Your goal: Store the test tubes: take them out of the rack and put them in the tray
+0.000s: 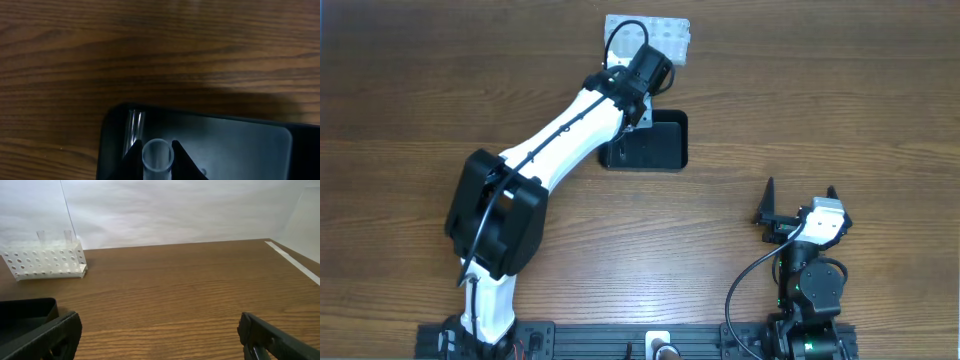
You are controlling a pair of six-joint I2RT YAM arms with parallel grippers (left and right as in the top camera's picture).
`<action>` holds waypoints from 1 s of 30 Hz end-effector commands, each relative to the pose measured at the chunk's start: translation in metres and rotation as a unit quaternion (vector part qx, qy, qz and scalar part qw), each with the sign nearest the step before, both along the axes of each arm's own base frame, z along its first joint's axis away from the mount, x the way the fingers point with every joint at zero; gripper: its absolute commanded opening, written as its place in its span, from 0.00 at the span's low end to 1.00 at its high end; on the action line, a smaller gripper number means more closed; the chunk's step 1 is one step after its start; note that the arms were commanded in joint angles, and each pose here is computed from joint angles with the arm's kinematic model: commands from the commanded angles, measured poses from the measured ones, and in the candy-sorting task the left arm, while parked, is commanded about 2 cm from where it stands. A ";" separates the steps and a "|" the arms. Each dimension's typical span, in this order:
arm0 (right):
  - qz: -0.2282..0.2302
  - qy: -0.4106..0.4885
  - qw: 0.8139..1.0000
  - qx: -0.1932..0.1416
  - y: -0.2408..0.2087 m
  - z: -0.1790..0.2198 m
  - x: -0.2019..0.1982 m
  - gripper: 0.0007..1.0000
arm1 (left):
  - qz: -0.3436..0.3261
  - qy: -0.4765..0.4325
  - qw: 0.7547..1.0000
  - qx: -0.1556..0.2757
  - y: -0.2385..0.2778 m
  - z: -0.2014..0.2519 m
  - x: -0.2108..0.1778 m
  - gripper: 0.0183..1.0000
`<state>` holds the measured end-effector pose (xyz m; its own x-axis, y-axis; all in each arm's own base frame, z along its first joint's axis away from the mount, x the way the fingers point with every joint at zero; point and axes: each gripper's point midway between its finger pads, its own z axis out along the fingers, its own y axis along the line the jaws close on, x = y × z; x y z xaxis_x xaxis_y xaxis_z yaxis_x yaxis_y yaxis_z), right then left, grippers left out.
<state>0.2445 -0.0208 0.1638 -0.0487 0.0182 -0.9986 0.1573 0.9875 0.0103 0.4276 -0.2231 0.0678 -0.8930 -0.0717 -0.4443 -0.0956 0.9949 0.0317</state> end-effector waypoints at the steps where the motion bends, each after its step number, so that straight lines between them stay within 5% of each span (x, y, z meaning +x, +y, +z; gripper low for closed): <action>1: -0.003 -0.001 1.000 0.001 -0.001 -0.001 0.000 0.99 | 0.004 0.014 1.000 0.016 0.001 -0.020 -0.004 0.05; 12: -0.003 -0.001 1.000 0.001 -0.001 -0.001 0.000 0.99 | 0.002 0.012 1.000 0.007 -0.003 -0.020 -0.003 0.09; 15: -0.003 -0.001 1.000 0.001 -0.001 -0.001 0.000 0.99 | 0.002 0.012 1.000 0.008 -0.003 -0.020 -0.003 0.20; 24: -0.003 -0.001 1.000 0.001 -0.001 -0.001 0.000 0.99 | 0.006 -0.002 1.000 0.011 0.000 -0.010 0.000 0.31; 27: -0.003 -0.001 1.000 0.001 -0.001 -0.001 0.000 0.99 | 0.009 -0.030 0.999 0.012 0.002 0.013 0.004 0.34; 30: -0.003 -0.001 1.000 0.001 -0.001 -0.001 0.000 0.99 | 0.007 -0.093 0.995 0.022 0.005 0.058 0.011 0.47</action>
